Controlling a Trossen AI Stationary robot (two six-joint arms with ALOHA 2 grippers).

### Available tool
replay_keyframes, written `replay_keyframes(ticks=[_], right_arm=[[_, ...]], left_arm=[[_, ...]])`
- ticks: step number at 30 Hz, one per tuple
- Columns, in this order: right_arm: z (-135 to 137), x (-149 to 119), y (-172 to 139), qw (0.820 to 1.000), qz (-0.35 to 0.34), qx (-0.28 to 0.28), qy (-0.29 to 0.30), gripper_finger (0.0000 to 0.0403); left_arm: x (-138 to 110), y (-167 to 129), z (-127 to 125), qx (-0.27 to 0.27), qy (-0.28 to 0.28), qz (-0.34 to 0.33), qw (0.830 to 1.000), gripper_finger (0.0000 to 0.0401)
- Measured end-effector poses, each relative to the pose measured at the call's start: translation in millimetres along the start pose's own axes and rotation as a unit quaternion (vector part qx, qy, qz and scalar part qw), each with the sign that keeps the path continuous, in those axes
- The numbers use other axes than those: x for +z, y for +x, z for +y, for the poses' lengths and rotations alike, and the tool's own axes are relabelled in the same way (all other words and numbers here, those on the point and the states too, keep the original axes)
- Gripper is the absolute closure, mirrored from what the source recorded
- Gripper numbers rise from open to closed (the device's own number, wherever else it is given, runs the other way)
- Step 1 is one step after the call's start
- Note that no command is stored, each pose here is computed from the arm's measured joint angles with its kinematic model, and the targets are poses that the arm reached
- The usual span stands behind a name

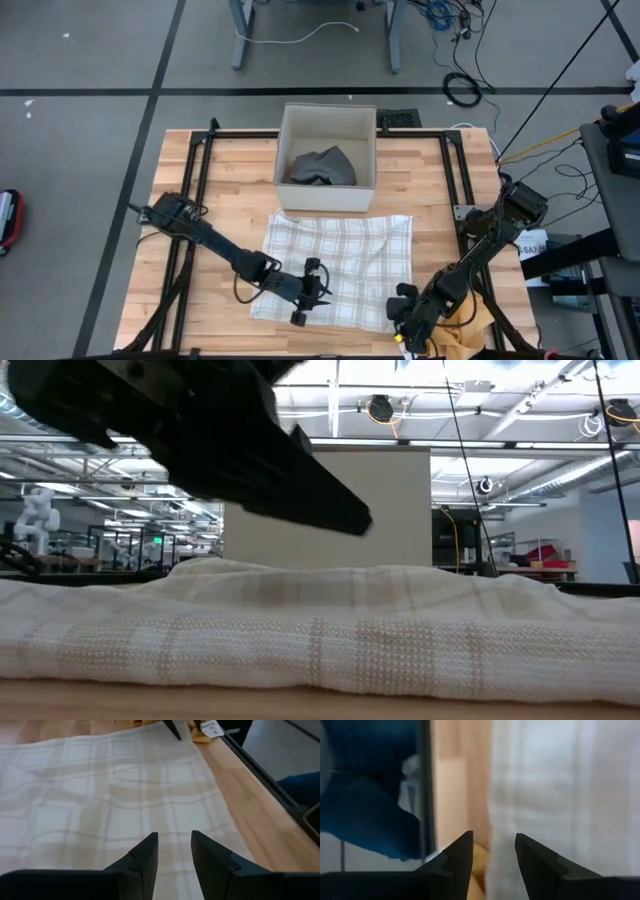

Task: Fold towel
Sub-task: Fold the white patterned towel

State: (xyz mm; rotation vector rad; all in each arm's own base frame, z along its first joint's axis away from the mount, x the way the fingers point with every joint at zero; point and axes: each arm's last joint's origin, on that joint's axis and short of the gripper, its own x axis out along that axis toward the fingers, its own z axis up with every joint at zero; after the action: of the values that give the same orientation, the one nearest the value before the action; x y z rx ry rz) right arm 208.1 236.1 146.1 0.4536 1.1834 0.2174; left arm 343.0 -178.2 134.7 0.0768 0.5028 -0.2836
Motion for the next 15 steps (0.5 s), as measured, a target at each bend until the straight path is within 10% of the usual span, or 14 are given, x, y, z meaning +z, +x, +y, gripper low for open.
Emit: replay_keyframes(ticks=[15], right_arm=[[-5.7,-7.8,-0.4,0.998,0.019,-0.043,0.031,0.0284]], left_arm=[[-26.7,18.0,8.1,-0.017,-0.037,0.048,0.998,0.0277]])
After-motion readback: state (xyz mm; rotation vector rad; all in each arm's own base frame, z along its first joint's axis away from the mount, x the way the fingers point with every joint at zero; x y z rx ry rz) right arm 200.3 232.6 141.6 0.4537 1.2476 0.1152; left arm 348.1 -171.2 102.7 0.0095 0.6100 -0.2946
